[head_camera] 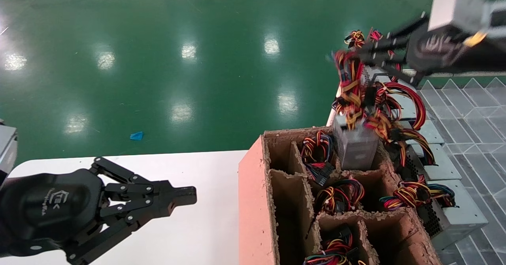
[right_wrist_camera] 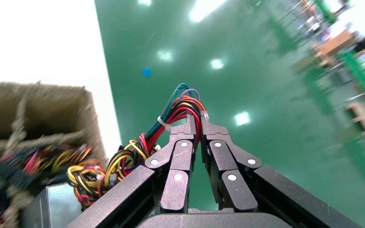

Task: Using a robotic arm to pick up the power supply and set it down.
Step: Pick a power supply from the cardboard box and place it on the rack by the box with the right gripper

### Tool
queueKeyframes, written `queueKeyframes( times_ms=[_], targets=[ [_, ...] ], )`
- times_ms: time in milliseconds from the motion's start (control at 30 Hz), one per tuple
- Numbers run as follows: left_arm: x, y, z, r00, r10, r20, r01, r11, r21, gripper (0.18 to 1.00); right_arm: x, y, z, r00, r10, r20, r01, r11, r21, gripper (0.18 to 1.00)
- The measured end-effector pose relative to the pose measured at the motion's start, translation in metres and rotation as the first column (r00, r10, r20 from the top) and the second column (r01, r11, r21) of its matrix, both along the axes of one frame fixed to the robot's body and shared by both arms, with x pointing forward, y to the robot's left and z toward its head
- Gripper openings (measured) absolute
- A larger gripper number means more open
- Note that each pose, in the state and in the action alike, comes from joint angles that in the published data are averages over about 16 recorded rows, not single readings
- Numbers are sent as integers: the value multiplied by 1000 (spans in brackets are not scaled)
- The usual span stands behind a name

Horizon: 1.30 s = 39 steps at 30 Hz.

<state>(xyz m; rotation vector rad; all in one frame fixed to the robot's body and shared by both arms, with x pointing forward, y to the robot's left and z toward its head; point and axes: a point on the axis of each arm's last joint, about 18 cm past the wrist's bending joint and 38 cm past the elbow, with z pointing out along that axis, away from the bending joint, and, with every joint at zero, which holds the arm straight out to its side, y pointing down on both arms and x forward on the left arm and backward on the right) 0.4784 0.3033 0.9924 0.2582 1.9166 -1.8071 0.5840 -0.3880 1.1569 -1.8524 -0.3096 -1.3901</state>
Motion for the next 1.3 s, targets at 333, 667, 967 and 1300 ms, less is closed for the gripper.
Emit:
queueKeyframes(
  times_ms=[333,667,967,1300],
  targets=[
    [0,0,0,1000,0,0,0,1000,0,191,-30,-2,34,983,34,181,-49,996,78,197],
    [0,0,0,1000,0,0,0,1000,0,191,-58,-10,65,932,-12,362,-44,988,145,196],
    [0,0,0,1000,0,0,0,1000,0,191,-81,-42,92,871,-162,464,82,979,187,195],
    [0,0,0,1000,0,0,0,1000,0,191,-103,-114,100,791,-408,456,322,911,256,195]
  ],
)
